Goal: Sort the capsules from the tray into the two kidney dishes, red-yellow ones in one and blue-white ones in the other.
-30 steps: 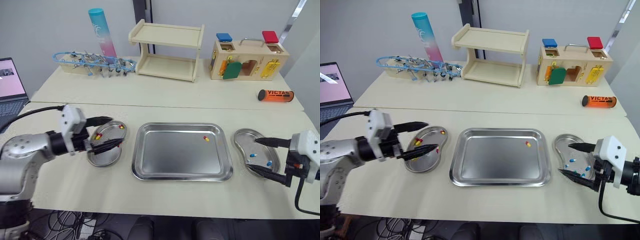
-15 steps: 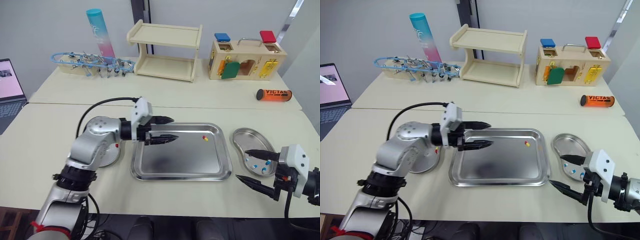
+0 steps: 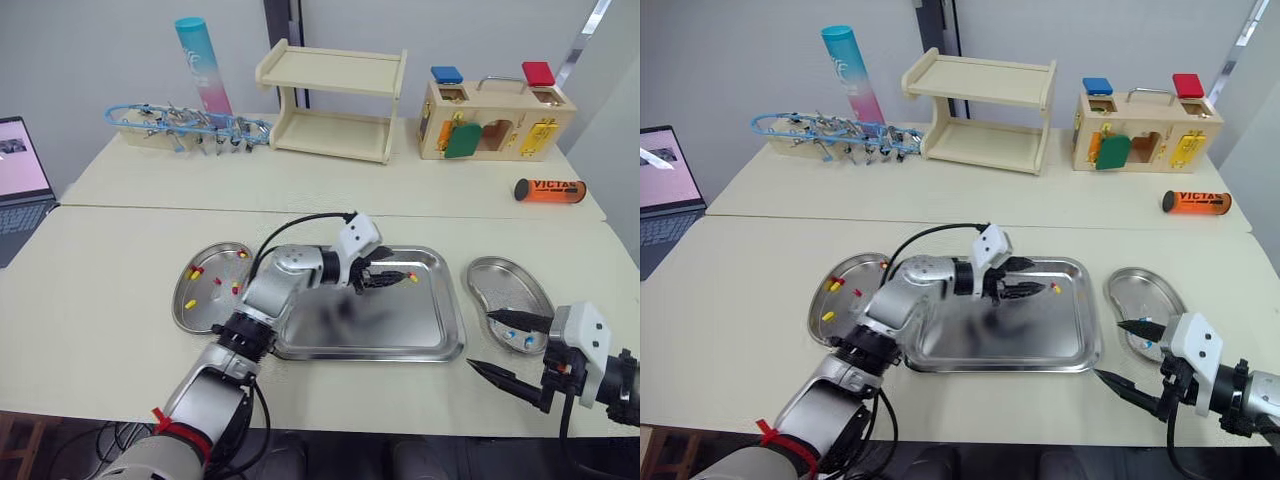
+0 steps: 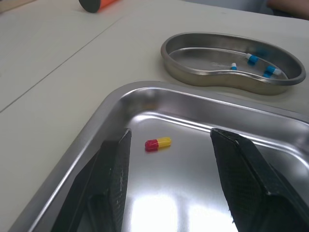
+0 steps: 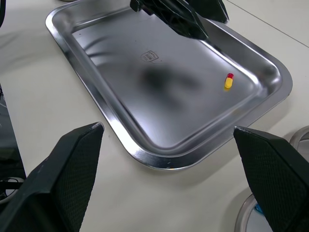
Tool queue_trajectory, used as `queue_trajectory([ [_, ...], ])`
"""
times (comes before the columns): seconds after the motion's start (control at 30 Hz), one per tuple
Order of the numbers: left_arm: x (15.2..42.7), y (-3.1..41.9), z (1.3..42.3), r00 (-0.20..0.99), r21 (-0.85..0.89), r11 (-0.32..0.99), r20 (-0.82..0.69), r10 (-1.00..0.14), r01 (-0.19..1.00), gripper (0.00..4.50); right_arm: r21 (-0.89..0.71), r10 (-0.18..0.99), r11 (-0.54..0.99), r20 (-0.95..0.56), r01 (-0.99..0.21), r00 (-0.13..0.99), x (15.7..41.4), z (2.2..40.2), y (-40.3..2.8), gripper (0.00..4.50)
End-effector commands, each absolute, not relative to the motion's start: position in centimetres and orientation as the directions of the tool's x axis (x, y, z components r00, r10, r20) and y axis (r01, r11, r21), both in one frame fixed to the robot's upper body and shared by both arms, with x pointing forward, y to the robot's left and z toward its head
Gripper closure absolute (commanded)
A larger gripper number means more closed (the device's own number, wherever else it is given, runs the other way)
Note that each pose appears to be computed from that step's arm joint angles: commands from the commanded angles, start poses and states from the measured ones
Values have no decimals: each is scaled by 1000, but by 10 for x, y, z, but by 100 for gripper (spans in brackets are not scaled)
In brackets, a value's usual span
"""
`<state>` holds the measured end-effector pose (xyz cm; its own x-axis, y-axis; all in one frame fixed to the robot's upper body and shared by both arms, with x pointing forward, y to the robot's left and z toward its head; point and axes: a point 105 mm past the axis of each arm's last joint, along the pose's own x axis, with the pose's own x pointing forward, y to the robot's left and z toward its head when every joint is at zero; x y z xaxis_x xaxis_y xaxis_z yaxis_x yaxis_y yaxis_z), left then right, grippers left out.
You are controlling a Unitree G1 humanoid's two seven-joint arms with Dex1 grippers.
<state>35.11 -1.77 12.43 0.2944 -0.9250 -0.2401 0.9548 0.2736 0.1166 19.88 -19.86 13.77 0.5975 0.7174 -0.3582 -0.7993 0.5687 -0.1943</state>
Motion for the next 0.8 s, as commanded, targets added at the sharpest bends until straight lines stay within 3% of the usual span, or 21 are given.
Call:
queue_trajectory([
  [0.03, 359, -32, 122, 335, 144, 307, -247, -909, 941, 184, -231, 724, 556, -338, -799, 601, 195, 144, -190, 0],
  [0.63, 370, -60, 96, 345, 146, 315, -299, -890, 938, 184, -236, 709, 571, -341, -786, 617, 192, 144, -186, 0],
  [0.8, 367, -63, 92, 326, 139, 296, -311, -893, 945, 184, -264, 665, 639, -283, -722, 692, 200, 152, -192, 0],
])
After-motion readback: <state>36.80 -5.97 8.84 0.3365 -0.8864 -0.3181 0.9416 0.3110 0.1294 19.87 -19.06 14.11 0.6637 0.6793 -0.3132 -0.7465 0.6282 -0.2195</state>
